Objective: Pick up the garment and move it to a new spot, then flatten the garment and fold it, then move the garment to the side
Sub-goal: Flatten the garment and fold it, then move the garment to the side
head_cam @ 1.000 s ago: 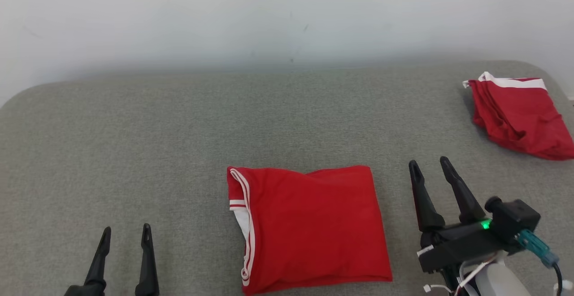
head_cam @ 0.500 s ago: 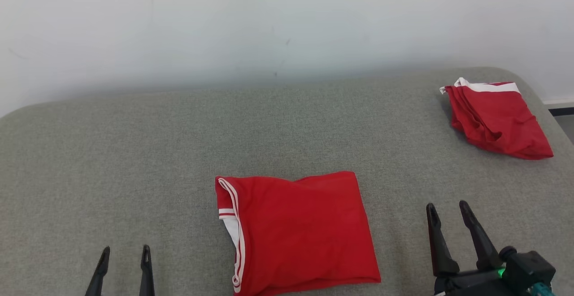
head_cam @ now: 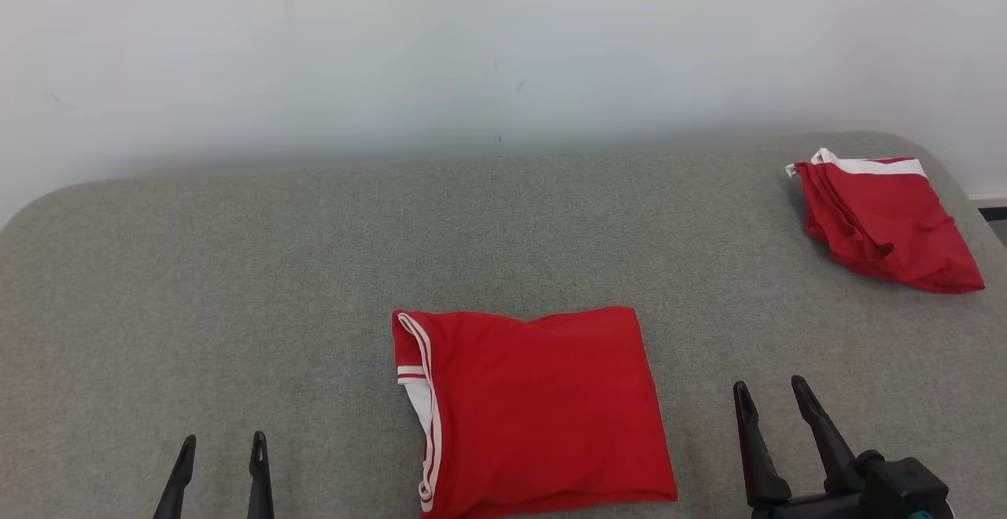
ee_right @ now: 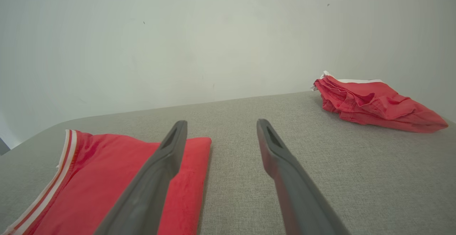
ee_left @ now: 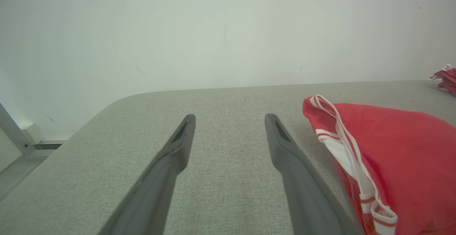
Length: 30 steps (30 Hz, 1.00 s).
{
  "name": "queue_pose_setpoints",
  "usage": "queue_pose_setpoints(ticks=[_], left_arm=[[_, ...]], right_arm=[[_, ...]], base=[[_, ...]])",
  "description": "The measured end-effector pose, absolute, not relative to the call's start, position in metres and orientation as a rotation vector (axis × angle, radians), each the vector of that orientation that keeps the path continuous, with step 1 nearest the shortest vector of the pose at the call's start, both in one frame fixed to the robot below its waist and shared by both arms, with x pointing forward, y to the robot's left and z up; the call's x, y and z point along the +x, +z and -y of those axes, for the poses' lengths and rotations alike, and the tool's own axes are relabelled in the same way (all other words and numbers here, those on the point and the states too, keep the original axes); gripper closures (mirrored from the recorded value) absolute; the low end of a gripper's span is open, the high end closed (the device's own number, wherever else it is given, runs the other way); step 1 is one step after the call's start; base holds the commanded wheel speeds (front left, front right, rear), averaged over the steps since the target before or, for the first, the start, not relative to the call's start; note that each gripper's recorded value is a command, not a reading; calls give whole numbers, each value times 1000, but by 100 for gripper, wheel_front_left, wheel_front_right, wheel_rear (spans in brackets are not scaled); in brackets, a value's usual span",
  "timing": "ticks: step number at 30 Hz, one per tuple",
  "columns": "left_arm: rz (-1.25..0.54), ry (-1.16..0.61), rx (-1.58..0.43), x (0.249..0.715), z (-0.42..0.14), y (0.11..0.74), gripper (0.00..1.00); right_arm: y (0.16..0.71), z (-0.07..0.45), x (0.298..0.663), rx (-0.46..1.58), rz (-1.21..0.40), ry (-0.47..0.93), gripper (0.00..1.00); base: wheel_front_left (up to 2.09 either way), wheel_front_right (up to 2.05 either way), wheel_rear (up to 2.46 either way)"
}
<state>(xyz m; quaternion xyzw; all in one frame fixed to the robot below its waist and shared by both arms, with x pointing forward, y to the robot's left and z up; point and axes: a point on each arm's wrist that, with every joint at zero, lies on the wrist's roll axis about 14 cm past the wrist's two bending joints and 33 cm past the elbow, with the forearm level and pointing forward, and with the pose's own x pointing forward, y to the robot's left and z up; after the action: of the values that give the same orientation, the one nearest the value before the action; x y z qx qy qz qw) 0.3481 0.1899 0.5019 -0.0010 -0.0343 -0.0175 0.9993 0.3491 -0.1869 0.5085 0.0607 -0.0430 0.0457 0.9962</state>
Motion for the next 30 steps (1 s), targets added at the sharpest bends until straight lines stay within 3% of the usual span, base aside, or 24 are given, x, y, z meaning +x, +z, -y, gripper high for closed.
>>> queue_pose_setpoints(ticks=[30], left_arm=[[57, -27, 3, 346, -192, 498, 0]], right_arm=[[497, 182, 349, 114, 51, 100, 0]], base=[[0, 0, 0]])
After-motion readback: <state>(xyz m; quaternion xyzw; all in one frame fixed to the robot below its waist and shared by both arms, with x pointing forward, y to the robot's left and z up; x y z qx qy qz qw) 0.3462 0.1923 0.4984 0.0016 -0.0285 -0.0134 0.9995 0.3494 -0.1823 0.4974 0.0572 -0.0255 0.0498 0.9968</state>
